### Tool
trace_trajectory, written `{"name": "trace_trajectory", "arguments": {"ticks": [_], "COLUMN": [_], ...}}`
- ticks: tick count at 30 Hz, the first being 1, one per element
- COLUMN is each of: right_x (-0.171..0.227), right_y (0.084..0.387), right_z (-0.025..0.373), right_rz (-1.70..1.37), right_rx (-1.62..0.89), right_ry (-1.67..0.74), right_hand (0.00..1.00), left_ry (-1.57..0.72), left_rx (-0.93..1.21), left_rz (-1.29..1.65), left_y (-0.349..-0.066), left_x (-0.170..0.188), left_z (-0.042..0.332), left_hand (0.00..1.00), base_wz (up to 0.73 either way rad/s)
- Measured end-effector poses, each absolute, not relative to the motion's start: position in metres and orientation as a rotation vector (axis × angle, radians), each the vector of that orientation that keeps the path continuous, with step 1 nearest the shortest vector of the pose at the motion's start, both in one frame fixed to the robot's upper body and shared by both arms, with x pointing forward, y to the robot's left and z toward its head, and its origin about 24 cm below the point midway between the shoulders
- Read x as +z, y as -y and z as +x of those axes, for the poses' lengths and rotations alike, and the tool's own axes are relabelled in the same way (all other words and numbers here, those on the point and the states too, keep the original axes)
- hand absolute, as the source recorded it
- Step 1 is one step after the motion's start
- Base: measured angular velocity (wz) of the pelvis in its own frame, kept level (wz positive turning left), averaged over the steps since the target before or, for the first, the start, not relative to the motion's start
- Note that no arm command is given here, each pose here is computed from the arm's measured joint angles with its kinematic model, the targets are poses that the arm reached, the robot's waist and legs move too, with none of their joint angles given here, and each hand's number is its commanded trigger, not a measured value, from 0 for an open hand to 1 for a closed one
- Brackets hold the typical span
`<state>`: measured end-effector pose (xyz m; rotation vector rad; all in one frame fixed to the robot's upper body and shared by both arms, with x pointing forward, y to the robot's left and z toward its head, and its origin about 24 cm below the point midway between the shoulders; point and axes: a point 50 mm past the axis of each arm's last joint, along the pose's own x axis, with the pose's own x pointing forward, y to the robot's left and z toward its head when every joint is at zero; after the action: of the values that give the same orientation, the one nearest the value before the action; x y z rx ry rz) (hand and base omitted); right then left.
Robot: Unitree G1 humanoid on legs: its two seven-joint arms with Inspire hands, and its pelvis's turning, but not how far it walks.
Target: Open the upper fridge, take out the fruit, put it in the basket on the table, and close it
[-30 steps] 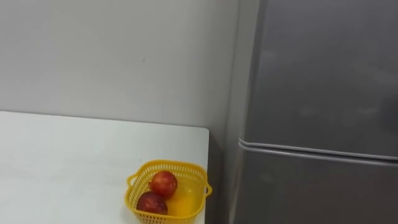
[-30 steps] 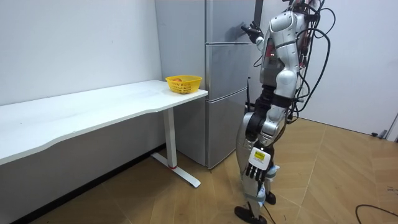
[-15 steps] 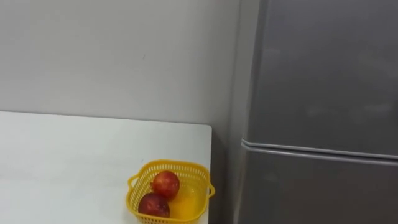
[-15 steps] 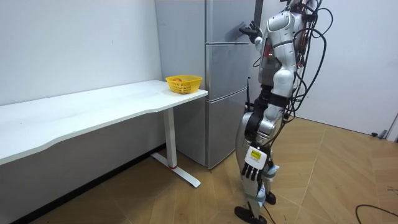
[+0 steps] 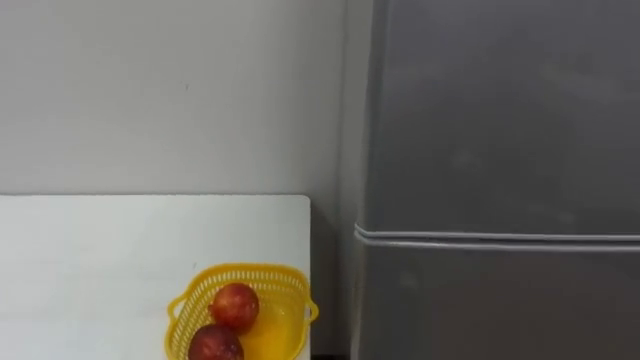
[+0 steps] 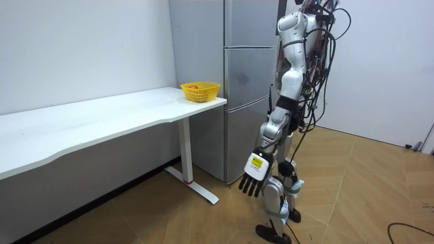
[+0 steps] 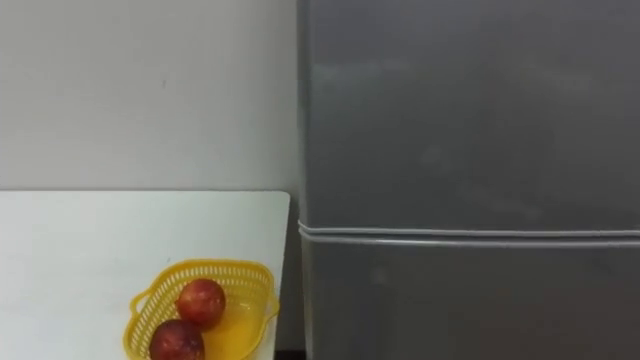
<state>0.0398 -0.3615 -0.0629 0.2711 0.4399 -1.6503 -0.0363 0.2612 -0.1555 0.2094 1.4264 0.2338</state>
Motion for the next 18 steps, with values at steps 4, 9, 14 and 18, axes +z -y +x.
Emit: {"name": "trace_trajectory", "arguments": {"ticks": [4,9,14,18], "right_x": [-0.111,-0.138,-0.159,-0.163], "right_y": [0.325,0.299,0.266,0.256], "right_z": [0.006,-0.021,-0.042,-0.045], "right_rz": [0.384,0.403,0.426,0.283], "right_rx": [-1.68,-1.56,-1.261,-0.978], "right_ry": [-0.764,-1.004,-1.28,-1.421], "right_hand": [0.0,0.0,0.0,0.0], "left_ry": [-1.424,-1.454,-1.497,-1.533], "left_rx": [0.224,0.221,0.169,0.152], "left_rz": [0.203,0.192,0.206,0.21], "left_y": [-0.257,-0.256,-0.252,-0.251], "left_x": [-0.158,-0.158,-0.16,-0.16], "left_z": [-0.029,-0.032,-0.034,-0.034], "left_hand": [0.0,0.0,0.0,0.0], "base_wz": [-0.09,0.0,0.0,0.02]}}
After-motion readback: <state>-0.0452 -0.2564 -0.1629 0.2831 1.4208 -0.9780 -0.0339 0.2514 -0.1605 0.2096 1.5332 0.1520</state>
